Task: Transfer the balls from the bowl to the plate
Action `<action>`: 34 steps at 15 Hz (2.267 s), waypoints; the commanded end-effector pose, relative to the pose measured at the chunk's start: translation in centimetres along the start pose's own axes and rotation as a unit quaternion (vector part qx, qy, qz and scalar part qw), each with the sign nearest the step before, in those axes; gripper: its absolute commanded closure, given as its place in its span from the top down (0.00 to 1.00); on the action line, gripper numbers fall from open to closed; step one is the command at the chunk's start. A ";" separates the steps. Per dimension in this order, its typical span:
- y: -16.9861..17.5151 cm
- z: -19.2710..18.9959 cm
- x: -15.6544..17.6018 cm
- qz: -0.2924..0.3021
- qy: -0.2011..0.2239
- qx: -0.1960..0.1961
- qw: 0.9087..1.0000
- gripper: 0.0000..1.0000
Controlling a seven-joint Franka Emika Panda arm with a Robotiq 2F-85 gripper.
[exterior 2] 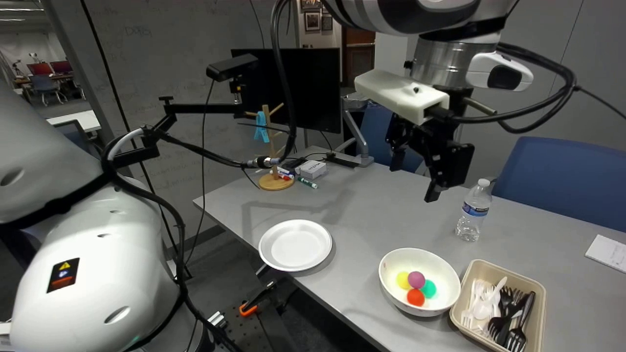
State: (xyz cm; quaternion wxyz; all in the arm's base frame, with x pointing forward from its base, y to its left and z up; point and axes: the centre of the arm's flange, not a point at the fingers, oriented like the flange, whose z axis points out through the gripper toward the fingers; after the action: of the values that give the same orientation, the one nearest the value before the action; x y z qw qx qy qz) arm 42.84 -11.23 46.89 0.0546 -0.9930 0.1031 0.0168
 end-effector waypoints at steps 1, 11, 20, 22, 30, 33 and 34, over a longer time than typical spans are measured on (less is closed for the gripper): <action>0.0 0.0 0.0 0.000 0.000 0.000 1.000 1.00; -2.2 1.9 -2.0 -0.014 -0.010 -0.008 1.000 1.00; -3.8 9.9 -1.5 -0.028 -0.028 -0.024 0.999 1.00; -3.1 11.1 -0.3 -0.021 -0.005 -0.021 1.000 1.00; -0.3 14.5 1.6 0.016 0.026 -0.028 0.999 1.00; -0.2 14.8 2.5 0.017 0.024 -0.030 0.999 1.00; -0.2 14.8 2.6 0.017 0.024 -0.030 0.999 1.00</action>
State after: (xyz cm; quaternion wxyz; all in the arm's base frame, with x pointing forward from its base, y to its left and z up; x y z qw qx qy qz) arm 45.12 -9.96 32.09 0.0220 -0.9924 0.1210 -0.0029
